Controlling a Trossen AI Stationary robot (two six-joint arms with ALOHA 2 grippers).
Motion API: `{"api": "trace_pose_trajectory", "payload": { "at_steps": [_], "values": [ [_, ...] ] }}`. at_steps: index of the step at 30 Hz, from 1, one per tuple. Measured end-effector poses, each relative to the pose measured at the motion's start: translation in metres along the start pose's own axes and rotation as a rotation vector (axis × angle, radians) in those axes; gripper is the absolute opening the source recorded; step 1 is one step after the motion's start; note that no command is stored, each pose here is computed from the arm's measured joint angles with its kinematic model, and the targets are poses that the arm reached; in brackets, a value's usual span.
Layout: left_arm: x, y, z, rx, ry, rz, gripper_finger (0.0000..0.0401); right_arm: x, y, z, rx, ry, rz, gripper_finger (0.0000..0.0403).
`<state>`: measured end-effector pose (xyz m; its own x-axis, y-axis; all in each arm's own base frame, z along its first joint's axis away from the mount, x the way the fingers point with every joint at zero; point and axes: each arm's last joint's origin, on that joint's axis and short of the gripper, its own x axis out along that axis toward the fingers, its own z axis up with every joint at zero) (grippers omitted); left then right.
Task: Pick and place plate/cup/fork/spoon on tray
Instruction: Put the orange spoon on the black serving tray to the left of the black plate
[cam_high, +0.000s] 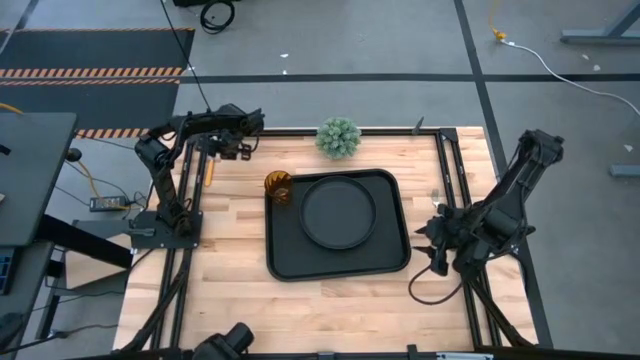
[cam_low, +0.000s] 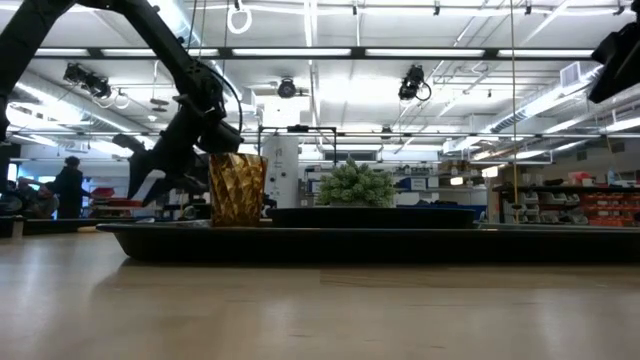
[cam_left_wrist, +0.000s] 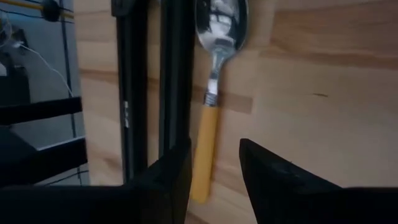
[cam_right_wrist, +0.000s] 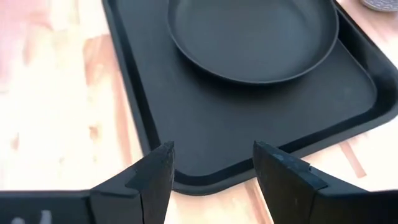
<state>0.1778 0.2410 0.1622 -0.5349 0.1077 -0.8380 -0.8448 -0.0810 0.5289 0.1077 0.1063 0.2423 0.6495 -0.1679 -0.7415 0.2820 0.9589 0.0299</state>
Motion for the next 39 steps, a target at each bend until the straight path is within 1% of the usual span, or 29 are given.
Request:
{"api": "trace_pose_trajectory", "payload": {
  "at_steps": [6, 10, 14, 19, 26, 31, 39],
  "values": [
    [0.0, -0.005, 0.003, -0.043, 0.024, -0.09, 0.0133, -0.01, -0.006, 0.001, 0.053, -0.012, 0.062, 0.0222],
    [-0.001, -0.008, 0.003, -0.046, 0.005, -0.105, 0.0133, -0.013, -0.009, 0.001, 0.061, 0.007, 0.091, 0.0222],
    [-0.002, -0.01, 0.002, -0.051, -0.003, -0.11, 0.0133, -0.015, -0.013, 0.0, 0.026, 0.034, 0.104, 0.0222],
    [-0.003, -0.01, 0.001, -0.053, -0.002, -0.111, 0.0133, -0.019, -0.023, -0.002, -0.001, 0.053, 0.093, 0.0222],
    [-0.003, -0.011, 0.002, -0.075, -0.009, -0.121, 0.0133, -0.024, -0.03, -0.002, 0.015, 0.041, 0.107, 0.0222],
    [-0.003, -0.011, 0.003, -0.081, -0.012, -0.124, 0.0133, -0.024, -0.03, -0.001, 0.019, 0.035, 0.111, 0.0222],
    [-0.002, -0.009, 0.004, -0.139, -0.02, -0.11, 0.0132, -0.024, -0.027, 0.001, 0.04, 0.019, 0.139, 0.0222]
  ]
}}
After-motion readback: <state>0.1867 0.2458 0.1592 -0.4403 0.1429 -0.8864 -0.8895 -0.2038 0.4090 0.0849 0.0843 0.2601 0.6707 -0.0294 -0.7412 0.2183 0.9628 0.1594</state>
